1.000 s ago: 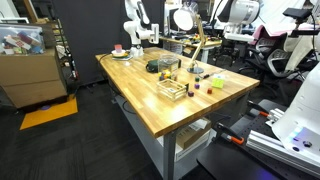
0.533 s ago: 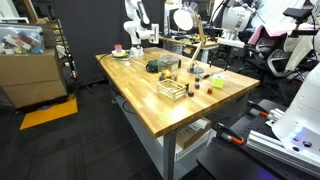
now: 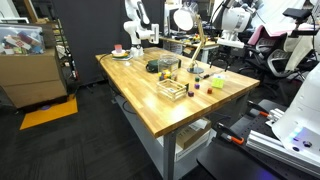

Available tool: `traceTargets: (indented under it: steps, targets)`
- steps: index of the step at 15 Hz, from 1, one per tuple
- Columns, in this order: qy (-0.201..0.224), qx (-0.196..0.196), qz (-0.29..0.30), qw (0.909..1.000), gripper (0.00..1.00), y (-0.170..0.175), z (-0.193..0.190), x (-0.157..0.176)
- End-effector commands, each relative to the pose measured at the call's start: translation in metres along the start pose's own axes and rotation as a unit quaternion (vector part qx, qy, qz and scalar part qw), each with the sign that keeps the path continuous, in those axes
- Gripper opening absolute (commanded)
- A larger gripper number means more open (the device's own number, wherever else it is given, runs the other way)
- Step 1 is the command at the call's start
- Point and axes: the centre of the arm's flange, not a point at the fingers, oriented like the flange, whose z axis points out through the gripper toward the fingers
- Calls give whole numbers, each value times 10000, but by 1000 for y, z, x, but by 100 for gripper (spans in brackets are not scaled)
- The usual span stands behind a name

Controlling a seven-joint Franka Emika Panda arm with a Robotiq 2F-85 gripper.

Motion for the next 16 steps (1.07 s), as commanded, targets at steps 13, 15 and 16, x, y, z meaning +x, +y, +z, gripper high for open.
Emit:
traceTargets:
  steps: [13, 15, 16]
  targets:
    - [156, -1086, 698, 9915, 100, -25, 48, 57]
    - [158, -1083, 784, 9909, 100, -31, 51, 60]
    - [156, -1085, 828, 9905, 100, -33, 48, 62]
